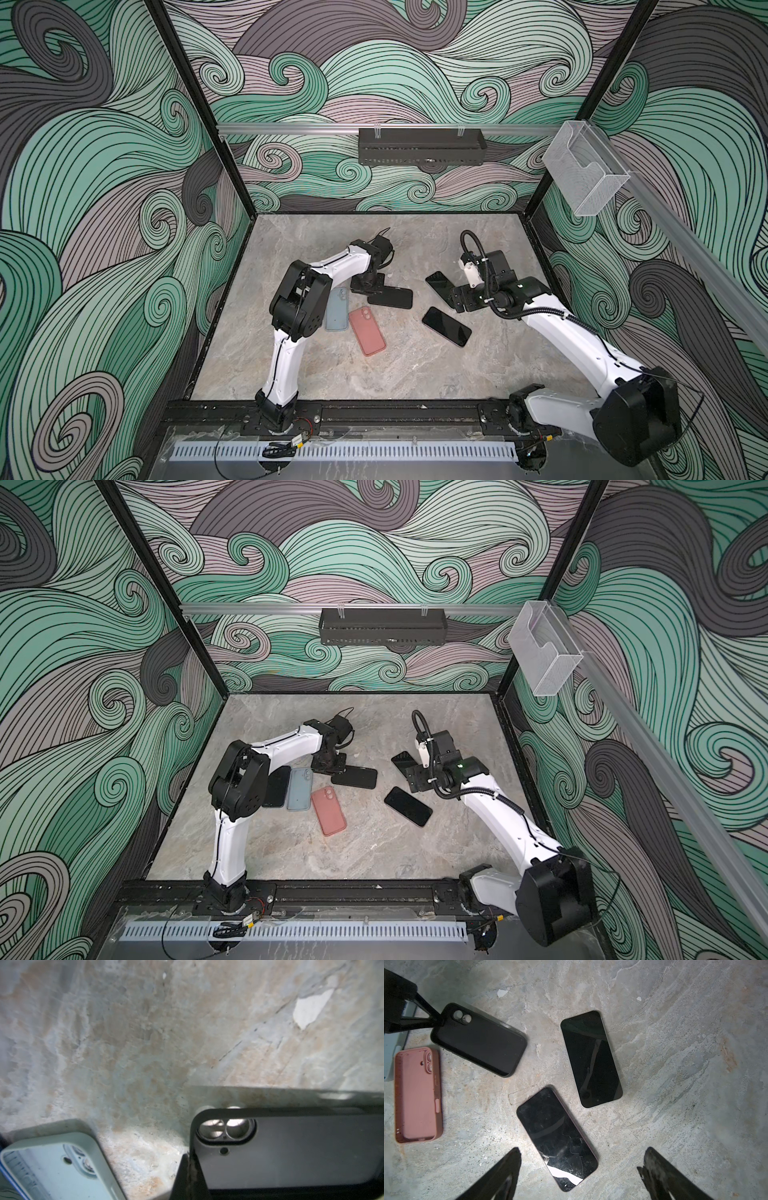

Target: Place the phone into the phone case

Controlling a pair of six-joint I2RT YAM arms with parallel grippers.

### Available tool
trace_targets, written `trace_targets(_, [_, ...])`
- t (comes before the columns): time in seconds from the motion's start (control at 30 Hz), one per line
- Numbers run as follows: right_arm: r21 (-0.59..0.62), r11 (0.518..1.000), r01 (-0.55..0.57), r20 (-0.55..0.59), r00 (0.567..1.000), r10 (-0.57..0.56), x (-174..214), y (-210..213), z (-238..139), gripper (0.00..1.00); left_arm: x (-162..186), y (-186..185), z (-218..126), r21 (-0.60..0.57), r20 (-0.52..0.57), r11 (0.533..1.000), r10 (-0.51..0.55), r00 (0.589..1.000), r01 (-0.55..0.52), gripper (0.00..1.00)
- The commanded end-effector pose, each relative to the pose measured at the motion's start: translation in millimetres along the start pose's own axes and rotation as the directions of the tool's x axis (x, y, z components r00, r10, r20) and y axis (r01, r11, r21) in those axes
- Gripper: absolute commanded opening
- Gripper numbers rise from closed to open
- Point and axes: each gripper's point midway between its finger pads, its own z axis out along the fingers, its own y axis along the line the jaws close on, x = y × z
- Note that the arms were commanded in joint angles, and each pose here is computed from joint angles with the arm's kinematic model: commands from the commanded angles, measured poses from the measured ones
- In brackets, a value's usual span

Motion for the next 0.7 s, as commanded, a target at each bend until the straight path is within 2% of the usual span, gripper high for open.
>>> trace_targets(0.0, [0.036, 0.999, 0.035, -0.013, 0.999, -0.035, -5.2, -6.3, 1.4, 0.92, 2.2, -0.5, 0.4, 0.024, -0.03, 0.998, -0.051, 0.998, 0.052, 0.09])
trace_targets(0.23, [0.04, 0.998, 0.054, -0.053, 0.997, -0.052, -4.9, -7.2, 12.5, 0.92, 3.1, -0.9, -2.7, 0.038, -0.031, 0.997, -0.069, 0.997, 0.07, 0.1])
trace_targets(0.33, [0.047, 0.997, 0.062, -0.066, 0.996, -0.059, -5.5, -9.1, 16.8, 0.92, 3.4, -2.1, -7.9, 0.051, -0.028, 0.996, -0.071, 0.997, 0.072, 0.15])
trace_targets(0.47, [0.052, 0.996, 0.072, -0.083, 0.994, -0.068, -8.6, -12.5, 22.1, 0.92, 1.0, 1.0, -22.6, 0.063, 0.007, 0.995, -0.072, 0.997, 0.072, 0.32])
trace_targets(0.6, [0.042, 0.995, 0.092, -0.113, 0.99, -0.087, -12.8, -16.2, 29.6, 0.93, -6.1, 10.5, -53.3, 0.067, 0.101, 0.996, -0.065, 0.993, 0.058, 0.56])
trace_targets(0.67, [0.036, 0.995, 0.098, -0.137, 0.986, -0.092, -14.3, -18.4, 34.9, 0.94, -8.3, 15.2, -69.7, 0.068, 0.152, 0.997, -0.054, 0.987, 0.044, 0.62])
